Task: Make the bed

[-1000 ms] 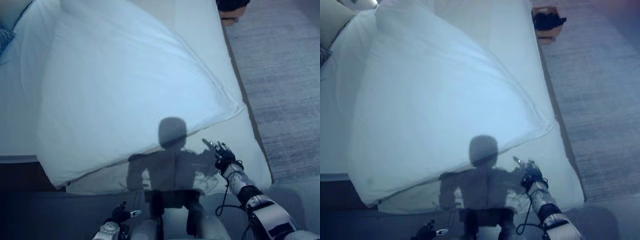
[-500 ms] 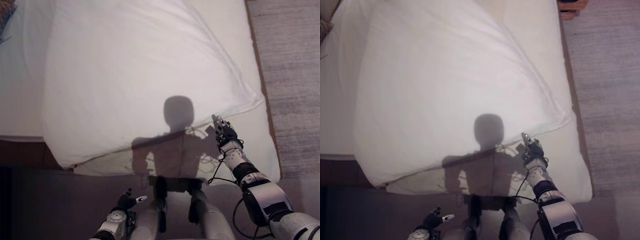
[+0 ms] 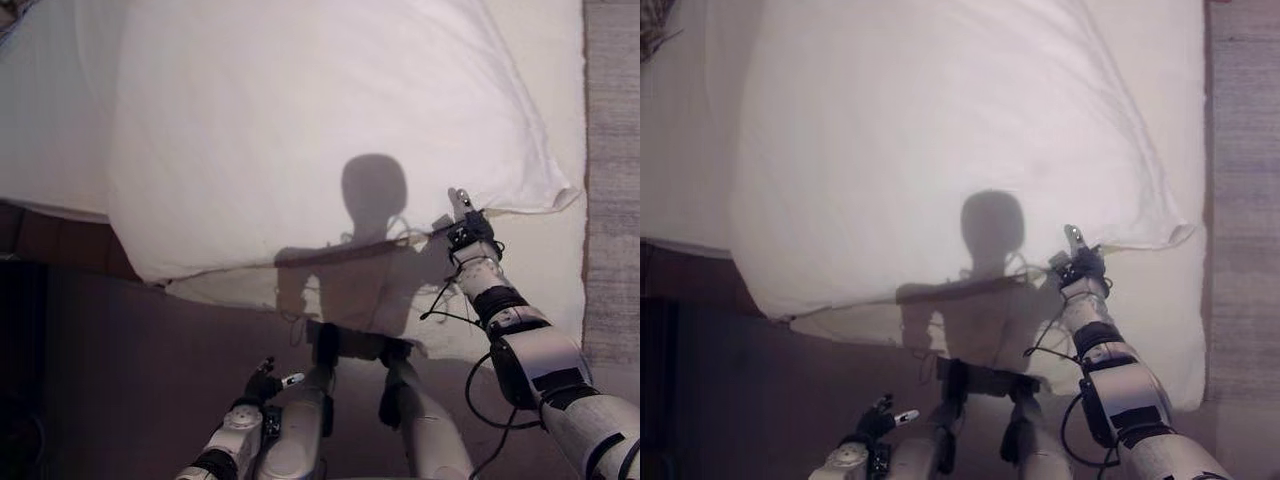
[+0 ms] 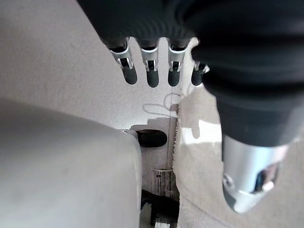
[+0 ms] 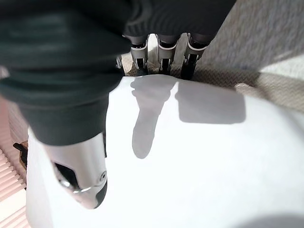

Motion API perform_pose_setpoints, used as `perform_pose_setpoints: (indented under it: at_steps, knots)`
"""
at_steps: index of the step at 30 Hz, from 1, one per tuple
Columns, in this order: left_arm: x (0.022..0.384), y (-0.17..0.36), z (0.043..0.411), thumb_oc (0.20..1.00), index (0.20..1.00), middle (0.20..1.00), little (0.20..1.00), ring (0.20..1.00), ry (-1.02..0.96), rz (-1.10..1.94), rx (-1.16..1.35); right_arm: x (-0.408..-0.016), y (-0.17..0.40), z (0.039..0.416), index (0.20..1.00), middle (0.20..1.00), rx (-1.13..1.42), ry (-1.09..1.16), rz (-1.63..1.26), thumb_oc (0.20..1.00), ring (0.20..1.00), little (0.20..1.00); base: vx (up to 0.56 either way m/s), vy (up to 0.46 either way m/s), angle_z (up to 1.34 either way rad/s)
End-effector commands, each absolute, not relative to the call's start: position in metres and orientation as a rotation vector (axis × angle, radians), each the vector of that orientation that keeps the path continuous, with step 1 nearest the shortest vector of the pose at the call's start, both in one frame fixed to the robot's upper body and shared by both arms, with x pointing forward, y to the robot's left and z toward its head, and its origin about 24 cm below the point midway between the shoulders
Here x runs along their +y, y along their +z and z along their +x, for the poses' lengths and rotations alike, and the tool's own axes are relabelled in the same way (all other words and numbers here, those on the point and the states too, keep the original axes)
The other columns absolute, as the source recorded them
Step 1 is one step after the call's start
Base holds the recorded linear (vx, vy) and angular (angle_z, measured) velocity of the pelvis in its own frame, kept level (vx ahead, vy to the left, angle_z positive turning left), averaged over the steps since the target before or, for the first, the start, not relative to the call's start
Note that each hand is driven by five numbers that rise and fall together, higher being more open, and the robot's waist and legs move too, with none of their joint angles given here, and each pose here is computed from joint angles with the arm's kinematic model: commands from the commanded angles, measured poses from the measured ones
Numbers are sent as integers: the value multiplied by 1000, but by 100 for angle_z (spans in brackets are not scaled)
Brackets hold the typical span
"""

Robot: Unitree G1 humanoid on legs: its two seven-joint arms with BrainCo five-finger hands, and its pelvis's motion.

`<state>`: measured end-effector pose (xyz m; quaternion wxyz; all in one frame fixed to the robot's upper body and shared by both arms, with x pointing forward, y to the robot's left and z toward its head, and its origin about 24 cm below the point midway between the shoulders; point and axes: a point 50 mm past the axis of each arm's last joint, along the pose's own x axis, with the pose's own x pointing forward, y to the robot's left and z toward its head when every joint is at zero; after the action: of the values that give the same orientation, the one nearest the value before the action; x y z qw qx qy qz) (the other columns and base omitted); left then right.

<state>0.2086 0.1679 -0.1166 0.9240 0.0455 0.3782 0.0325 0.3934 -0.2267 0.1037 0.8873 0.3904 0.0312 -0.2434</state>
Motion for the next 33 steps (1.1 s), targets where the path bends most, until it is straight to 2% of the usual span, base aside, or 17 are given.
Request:
perform_pose_setpoints:
  at_steps: [1,9,15,16,17,19,20,23,28,33]
  knots:
    - [169,-117,209,1000,1000,1000,1000,1000,39,158,777,-229,157,407,1000,1000,-112,-473,856,1000,1000,1000,3,-10,18]
    - [176,-108,220,1000,1000,1000,1000,1000,70,167,734,-247,210,412,1000,1000,-220,-565,930,1000,1000,1000,-26,-10,19]
    - [163,-94,230,1000,1000,1000,1000,1000,39,121,638,-257,265,408,1000,1000,-356,-564,913,1000,1000,1000,-16,-19,13]
    - [163,-94,231,1000,1000,1000,1000,1000,39,120,636,-257,266,408,893,893,-358,-564,913,893,893,893,-13,-14,31]
    - [161,-93,231,1000,1000,1000,1000,1000,34,115,628,-257,273,408,639,639,-379,-557,901,639,639,639,58,-25,26]
    - [161,-88,234,1000,1000,1000,1000,1000,33,111,600,-257,288,406,520,520,-408,-550,855,520,520,520,17,-6,24]
    - [161,-88,235,1000,1000,1000,1000,1000,32,111,598,-257,289,406,514,514,-409,-550,855,514,514,514,-20,12,17]
    - [157,-83,238,1000,1000,1000,1000,1000,27,93,567,-255,299,406,200,200,-420,-548,817,200,200,200,11,-5,4]
    - [142,-68,246,1000,1000,1000,1000,1000,-25,47,492,-249,306,406,200,200,-419,-566,749,200,200,200,-5,7,0]
    - [116,-27,258,1000,1000,1000,1000,1000,-190,-109,327,-213,326,402,200,200,-551,-404,763,200,200,200,-71,108,2]
